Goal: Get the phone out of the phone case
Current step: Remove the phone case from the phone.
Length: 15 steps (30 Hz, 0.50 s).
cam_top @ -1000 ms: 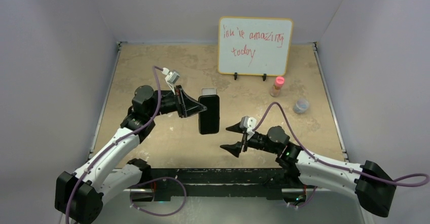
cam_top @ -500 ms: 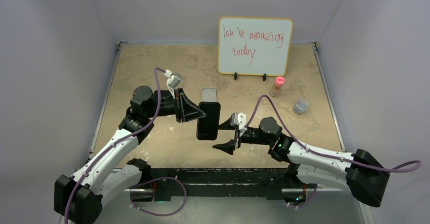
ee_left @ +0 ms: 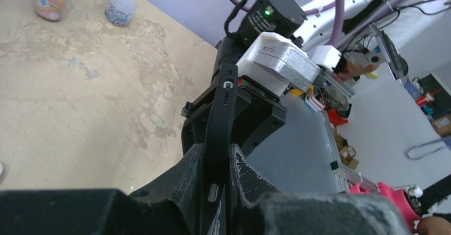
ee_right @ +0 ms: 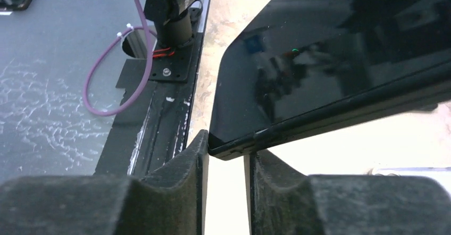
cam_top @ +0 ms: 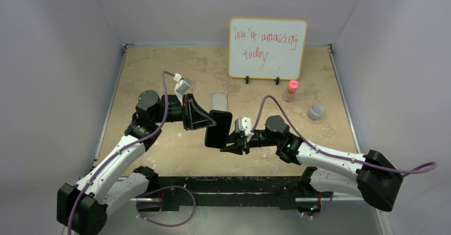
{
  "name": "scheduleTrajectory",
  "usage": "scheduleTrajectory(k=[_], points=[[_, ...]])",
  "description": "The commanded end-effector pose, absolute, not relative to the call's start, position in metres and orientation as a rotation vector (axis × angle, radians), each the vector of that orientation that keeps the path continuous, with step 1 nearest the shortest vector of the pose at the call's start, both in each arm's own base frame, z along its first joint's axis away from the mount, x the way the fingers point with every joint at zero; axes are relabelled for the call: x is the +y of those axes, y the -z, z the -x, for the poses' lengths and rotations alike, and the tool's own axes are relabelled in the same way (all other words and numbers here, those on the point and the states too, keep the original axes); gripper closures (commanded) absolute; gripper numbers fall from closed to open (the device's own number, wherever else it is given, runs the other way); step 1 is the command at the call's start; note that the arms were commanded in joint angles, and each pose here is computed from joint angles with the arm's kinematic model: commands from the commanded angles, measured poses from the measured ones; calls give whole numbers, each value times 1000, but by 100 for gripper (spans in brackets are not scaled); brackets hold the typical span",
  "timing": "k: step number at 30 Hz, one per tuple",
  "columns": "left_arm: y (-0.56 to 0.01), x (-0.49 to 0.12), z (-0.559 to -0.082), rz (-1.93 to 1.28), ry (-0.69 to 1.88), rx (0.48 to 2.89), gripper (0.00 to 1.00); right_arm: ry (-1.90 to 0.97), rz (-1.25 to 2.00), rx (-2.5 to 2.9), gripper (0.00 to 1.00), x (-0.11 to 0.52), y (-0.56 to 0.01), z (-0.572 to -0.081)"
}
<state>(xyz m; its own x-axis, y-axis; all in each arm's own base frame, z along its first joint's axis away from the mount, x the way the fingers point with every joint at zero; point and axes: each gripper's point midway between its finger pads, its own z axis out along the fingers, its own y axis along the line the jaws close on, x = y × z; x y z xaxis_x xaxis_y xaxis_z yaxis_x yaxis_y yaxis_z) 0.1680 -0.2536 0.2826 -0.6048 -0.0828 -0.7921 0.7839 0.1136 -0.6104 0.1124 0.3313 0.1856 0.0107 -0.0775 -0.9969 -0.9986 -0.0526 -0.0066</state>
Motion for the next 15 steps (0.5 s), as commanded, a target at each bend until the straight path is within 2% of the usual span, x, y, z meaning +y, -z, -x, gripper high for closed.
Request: scheduleTrajectory(k=[1, 4, 15], points=[[-311, -255, -170, -725, 1583, 1593, 100, -1221, 1432, 1089, 77, 339, -202, -104], [-306, -257, -175, -697, 1598, 1630, 100, -1198, 1475, 1058, 82, 341, -200, -104], [-282, -263, -191, -563, 1660, 1757, 100, -1023, 1532, 966, 92, 344, -204, -122]])
